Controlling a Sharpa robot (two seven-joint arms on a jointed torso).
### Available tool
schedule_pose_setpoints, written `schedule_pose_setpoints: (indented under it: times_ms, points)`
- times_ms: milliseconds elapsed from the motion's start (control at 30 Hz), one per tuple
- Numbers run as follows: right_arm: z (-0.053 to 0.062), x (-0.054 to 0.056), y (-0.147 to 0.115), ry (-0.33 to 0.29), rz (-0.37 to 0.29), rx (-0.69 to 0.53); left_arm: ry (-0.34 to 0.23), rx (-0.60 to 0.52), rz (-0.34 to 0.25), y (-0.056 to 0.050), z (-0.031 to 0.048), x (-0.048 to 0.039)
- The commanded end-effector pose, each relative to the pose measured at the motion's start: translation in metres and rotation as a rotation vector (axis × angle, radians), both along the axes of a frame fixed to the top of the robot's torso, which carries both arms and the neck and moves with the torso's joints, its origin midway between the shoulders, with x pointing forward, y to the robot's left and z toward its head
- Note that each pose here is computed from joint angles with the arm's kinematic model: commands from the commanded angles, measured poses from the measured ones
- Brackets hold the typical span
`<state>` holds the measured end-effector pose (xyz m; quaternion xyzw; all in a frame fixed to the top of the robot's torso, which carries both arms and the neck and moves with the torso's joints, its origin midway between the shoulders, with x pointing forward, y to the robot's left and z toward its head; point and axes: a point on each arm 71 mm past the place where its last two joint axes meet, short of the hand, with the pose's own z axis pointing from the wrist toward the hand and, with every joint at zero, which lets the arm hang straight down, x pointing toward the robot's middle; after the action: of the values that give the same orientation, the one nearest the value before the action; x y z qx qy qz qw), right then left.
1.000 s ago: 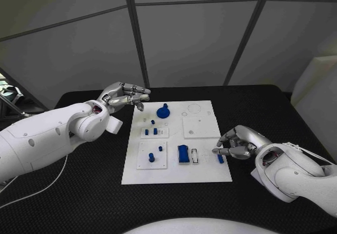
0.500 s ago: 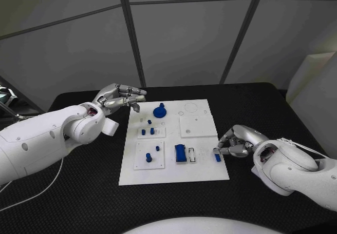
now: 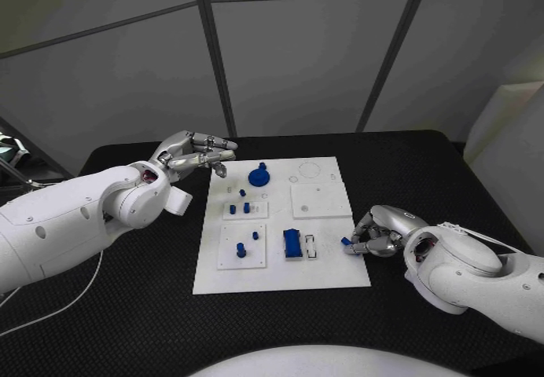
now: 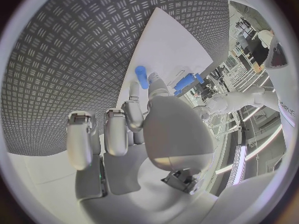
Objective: Assemble the parts on the task board
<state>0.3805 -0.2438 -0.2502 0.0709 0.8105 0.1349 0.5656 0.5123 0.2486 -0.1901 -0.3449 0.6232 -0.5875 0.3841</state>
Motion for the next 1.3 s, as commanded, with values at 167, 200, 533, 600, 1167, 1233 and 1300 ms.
schedule_pose_setpoints:
  times_ms: [167,200,533,600,1167,1233,1300]
  points:
    - [-0.006,-0.001,0.001,0.046,0.019,-0.089,-0.003,-0.011,-0.006,0.0,0.0014,-0.0002]
    - [-0.007,-0.001,0.001,0.055,0.023,-0.098,-0.003,-0.011,-0.006,0.0,0.0014,-0.0002]
    - [-0.01,-0.003,0.009,0.05,0.046,-0.123,-0.001,-0.01,-0.005,0.0,0.001,-0.0001]
    - [-0.009,-0.003,0.011,0.037,0.044,-0.112,-0.001,-0.01,-0.006,0.0,0.0009,-0.0002]
    - [0.006,-0.014,0.036,0.036,-0.069,0.309,0.002,-0.01,-0.007,0.0,-0.0007,-0.0008]
    - [0.006,-0.014,0.04,0.044,-0.073,0.337,0.002,-0.011,-0.008,0.0,-0.0007,-0.0009]
    - [0.005,-0.014,0.043,0.055,-0.074,0.353,0.002,-0.011,-0.008,0.0,-0.0007,-0.0009]
